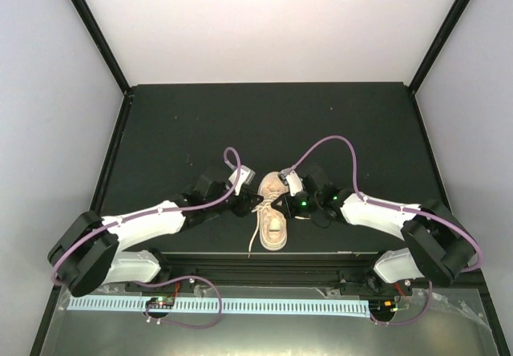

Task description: Tie the shoes

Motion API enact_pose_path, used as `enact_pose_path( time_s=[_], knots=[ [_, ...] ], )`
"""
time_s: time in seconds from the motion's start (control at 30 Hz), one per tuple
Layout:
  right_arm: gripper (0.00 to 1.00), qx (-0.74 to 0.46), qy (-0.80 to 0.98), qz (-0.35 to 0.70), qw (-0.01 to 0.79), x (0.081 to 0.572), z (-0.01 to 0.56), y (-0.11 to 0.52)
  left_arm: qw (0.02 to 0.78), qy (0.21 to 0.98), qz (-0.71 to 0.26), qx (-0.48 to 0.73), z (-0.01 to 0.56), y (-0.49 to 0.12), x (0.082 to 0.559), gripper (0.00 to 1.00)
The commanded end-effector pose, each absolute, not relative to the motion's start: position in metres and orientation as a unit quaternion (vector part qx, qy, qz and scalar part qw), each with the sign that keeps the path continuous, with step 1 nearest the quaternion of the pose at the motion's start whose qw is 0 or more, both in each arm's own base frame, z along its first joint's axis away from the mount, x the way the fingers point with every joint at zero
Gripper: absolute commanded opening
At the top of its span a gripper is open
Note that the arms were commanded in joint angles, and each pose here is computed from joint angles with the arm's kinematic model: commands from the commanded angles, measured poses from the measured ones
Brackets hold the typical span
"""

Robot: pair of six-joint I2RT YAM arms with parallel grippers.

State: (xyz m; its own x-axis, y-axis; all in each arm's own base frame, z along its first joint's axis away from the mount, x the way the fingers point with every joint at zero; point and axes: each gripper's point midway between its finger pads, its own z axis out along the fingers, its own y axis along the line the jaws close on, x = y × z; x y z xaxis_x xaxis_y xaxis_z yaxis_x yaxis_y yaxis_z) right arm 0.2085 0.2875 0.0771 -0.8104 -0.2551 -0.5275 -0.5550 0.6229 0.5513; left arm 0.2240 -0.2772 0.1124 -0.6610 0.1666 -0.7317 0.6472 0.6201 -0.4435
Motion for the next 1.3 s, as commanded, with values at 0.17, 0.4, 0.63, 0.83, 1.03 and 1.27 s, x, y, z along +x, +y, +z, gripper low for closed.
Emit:
enact_pose_path(
  time_s=[0.17, 0.4, 0.63, 0.83, 1.03, 1.27],
  knots=[
    [0.02, -0.228, 0.876, 0.364, 0.22, 0.212, 0.08, 0.287, 0.282, 0.891, -0.304, 0.186, 0.081, -0.269, 0.251, 0.35],
    [0.02, -0.228, 0.876, 0.364, 0.222, 0.213, 0.081, 0.287, 0.255, 0.906, -0.289, 0.176, 0.063, -0.267, 0.257, 0.32],
    [0.02, -0.229, 0.874, 0.366, 0.222, 0.214, 0.083, 0.288, 0.25, 0.911, -0.281, 0.171, 0.057, -0.266, 0.259, 0.31],
    [0.02, -0.229, 0.877, 0.36, 0.22, 0.214, 0.08, 0.287, 0.232, 0.895, -0.323, 0.201, 0.059, -0.281, 0.248, 0.3],
    [0.02, -0.227, 0.881, 0.353, 0.218, 0.214, 0.076, 0.285, 0.24, 0.87, -0.377, 0.208, 0.077, -0.292, 0.241, 0.3],
    [0.02, -0.226, 0.884, 0.347, 0.216, 0.214, 0.073, 0.283, 0.241, 0.855, -0.408, 0.211, 0.087, -0.298, 0.236, 0.3]
  ],
)
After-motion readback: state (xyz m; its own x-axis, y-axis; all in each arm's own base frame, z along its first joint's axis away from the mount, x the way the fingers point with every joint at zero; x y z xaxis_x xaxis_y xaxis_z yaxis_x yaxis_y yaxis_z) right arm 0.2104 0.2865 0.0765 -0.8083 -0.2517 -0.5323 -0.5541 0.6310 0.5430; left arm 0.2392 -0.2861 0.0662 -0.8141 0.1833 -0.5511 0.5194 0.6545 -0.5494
